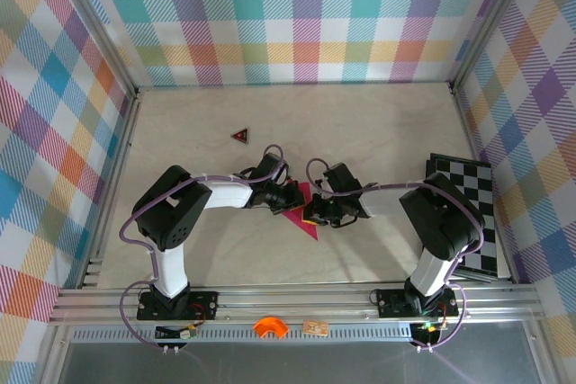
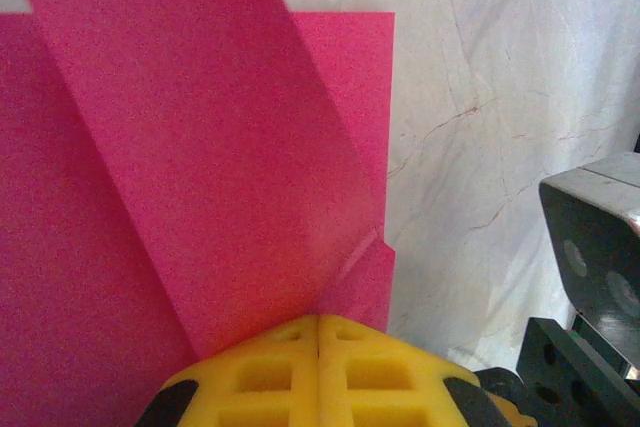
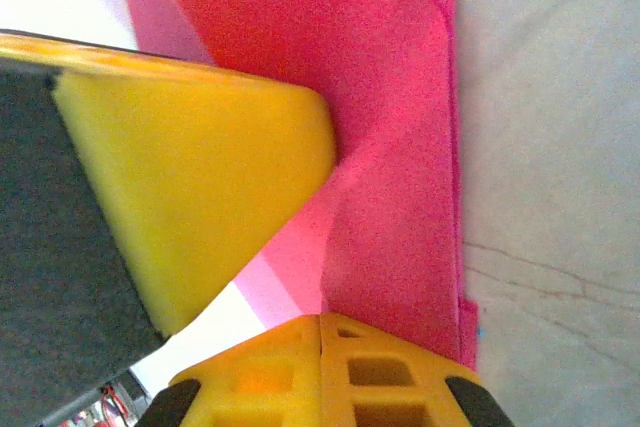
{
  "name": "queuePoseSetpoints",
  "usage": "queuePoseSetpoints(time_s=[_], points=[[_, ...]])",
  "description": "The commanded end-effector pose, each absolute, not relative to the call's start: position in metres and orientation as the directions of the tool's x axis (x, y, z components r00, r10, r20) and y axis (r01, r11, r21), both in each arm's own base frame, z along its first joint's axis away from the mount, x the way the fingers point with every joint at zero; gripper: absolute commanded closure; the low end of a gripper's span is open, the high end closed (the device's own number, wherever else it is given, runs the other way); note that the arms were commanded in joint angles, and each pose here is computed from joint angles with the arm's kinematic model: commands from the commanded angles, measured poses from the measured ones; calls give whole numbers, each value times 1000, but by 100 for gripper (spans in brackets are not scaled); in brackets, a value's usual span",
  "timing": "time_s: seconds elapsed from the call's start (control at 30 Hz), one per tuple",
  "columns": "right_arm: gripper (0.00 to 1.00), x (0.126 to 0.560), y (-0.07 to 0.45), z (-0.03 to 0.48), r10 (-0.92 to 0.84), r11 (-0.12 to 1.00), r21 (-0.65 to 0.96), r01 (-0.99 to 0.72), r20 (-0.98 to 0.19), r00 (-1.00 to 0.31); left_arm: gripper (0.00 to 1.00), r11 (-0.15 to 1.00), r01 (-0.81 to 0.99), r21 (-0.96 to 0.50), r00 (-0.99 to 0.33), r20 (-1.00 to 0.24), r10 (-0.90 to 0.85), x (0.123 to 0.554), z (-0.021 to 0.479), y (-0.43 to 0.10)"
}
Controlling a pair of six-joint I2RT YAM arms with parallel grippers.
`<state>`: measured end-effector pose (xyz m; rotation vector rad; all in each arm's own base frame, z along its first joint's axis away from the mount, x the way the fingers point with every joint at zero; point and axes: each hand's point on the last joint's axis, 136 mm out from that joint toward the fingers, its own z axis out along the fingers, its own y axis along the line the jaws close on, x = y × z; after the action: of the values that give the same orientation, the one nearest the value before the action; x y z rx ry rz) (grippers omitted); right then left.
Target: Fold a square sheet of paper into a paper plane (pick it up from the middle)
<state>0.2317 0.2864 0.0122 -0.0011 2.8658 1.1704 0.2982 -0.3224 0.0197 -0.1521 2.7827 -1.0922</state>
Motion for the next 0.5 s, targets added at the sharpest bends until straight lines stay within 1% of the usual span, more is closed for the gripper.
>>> queuePoseSetpoints(time_s=[0.0, 0.1, 0.2, 0.33, 0.47], points=[[100, 185, 250, -36, 37, 792, 603, 96, 109, -993, 100, 817, -107, -567, -985, -51, -164, 287, -17, -298], [100, 173, 246, -36, 37, 776, 621, 109, 128, -991, 100, 817, -108, -566, -985, -47, -163, 287, -19, -298], [100, 173, 250, -26, 21, 754, 650, 92, 116, -993, 100, 813, -114, -571, -985, -43, -168, 286, -20, -298], [100, 183, 260, -5, 9, 720, 692, 52, 66, -998, 100, 811, -115, -573, -985, -43, -169, 283, -19, -297], [100, 206, 271, 23, 28, 685, 728, 11, -11, -1000, 100, 812, -118, -571, -985, -39, -171, 282, -21, -296]])
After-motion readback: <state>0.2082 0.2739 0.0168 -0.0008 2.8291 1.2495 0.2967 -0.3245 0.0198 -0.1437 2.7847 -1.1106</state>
